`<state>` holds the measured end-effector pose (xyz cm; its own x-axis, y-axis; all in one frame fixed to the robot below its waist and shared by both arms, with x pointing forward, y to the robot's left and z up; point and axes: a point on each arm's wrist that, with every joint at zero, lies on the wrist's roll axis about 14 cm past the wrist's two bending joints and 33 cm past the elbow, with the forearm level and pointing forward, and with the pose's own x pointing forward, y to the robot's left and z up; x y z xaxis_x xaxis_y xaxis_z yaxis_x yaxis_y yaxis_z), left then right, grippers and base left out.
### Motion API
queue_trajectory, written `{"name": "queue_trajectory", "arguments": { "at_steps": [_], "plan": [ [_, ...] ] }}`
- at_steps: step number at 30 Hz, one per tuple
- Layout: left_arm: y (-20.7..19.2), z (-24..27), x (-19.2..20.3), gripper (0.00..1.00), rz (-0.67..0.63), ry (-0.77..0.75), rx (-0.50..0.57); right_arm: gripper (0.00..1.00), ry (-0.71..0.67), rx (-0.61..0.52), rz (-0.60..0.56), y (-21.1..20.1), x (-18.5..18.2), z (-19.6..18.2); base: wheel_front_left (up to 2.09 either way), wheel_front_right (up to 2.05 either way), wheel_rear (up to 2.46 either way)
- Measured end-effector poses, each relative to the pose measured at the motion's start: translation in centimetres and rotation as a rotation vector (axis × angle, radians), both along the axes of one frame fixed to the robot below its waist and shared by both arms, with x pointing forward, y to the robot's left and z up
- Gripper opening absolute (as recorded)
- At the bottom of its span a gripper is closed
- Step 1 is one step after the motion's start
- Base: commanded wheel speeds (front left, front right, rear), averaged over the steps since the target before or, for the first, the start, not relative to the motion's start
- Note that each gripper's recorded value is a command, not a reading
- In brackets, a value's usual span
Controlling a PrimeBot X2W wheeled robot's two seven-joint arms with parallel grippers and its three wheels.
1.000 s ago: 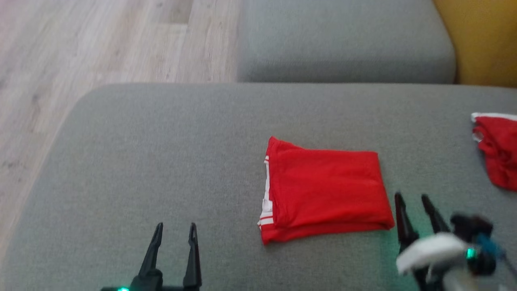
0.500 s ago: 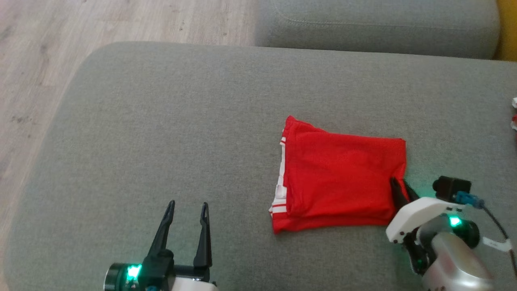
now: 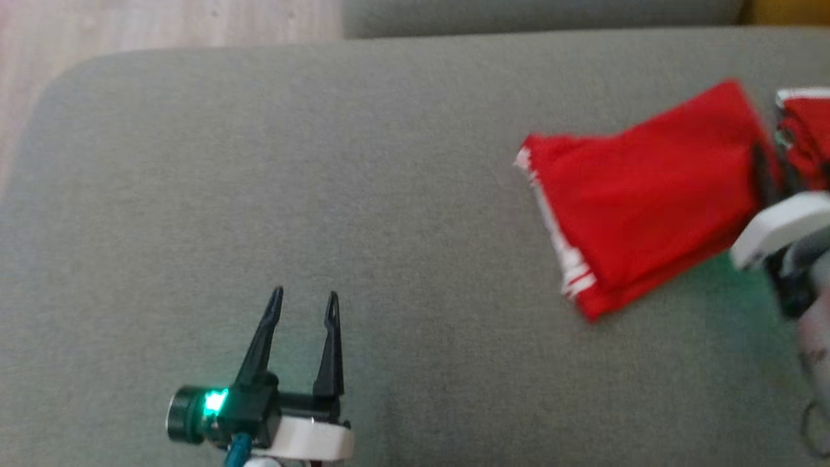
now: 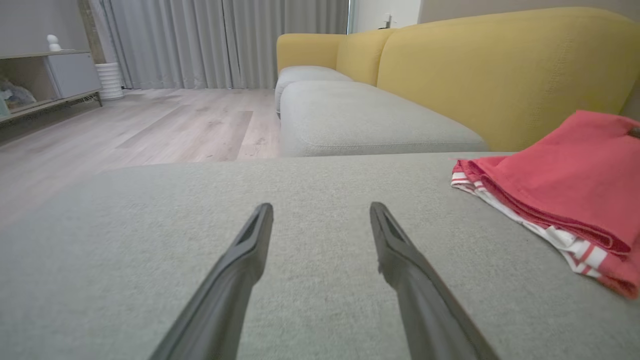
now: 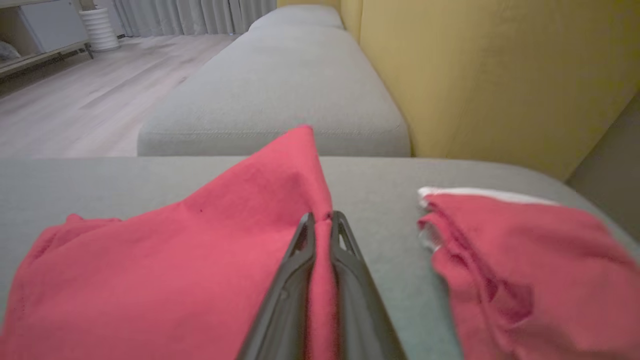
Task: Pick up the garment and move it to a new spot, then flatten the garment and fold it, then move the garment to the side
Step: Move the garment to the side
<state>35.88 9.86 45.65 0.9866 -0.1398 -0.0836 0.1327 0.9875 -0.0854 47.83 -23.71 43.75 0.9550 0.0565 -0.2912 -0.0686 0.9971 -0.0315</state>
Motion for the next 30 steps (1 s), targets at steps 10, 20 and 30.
{"name": "queue_trajectory", "arguments": {
  "at_steps": [10, 20, 30],
  "plan": [
    [-2.8, -1.3, 4.2, 1.0, -0.089, 0.011, -0.021, 0.0, -0.018, -0.21, -0.165, -11.7, 3.3, 3.7, 0.0, 0.0, 0.0],
    [-4.2, -1.8, 5.5, 1.0, -0.123, 0.018, -0.057, 1.0, -0.054, -0.333, -0.293, -17.4, 2.3, 7.4, 0.0, 0.0, 0.0],
    [-3.0, 1.9, 2.1, 1.0, -0.081, -0.043, -0.107, 1.0, -0.13, -0.109, -0.035, -2.8, -4.3, 2.8, 0.0, 0.0, 0.0]
  ]
}}
